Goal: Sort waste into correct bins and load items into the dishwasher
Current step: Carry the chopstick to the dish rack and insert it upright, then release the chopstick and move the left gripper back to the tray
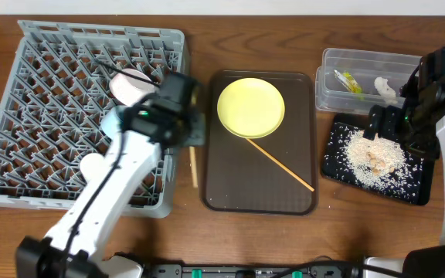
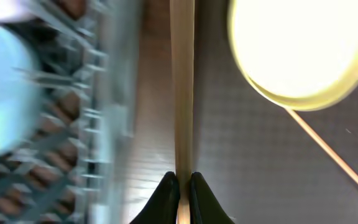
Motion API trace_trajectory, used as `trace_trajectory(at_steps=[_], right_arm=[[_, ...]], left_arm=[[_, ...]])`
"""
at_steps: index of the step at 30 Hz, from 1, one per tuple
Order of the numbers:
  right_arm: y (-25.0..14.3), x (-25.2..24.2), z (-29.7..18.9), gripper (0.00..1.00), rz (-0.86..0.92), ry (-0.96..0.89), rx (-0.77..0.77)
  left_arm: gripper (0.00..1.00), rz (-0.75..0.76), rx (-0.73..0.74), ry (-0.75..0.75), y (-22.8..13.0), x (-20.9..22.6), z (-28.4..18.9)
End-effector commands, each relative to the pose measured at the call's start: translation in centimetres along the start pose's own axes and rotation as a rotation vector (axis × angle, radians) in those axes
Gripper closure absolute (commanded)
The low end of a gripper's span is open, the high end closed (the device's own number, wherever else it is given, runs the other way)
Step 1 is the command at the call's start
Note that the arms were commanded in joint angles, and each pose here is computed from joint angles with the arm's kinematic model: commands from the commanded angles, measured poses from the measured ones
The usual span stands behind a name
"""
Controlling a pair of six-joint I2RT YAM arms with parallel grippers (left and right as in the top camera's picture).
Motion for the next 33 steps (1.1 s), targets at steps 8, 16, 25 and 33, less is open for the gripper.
trace_trajectory(at_steps=[8,16,25,33], right_arm=[[0.1,-0.1,-0.6,0.01,0.005,-0.007,-0.023],[0.1,-0.1,-0.6,0.01,0.005,-0.007,-0.023],[0.1,-0.1,-0.6,0.01,0.005,-0.007,-0.022],[0.1,-0.1,-0.6,0.01,0.005,-0.007,-0.022]], left_arm=[[0.92,0.120,-0.064,0.081,2.9,4.4,-1.3],[0.92,0.182,-0.071,0.134,3.5,4.8,-0.3],[0.75,0.182,-0.019,0.181,4.0,5.1,3.1],[0.54,0.106,-0.070,0.142,4.2,4.5,1.5]])
Point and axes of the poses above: each gripper's point midway between its finger pads, its own z axis out along the fingers, its own x axis along the line the jaws close on, y = z × x, the point moved 7 cm from there along -z, back along the fingers, and after that the axes turned 14 degrees about -z, right-handed, at the moved point
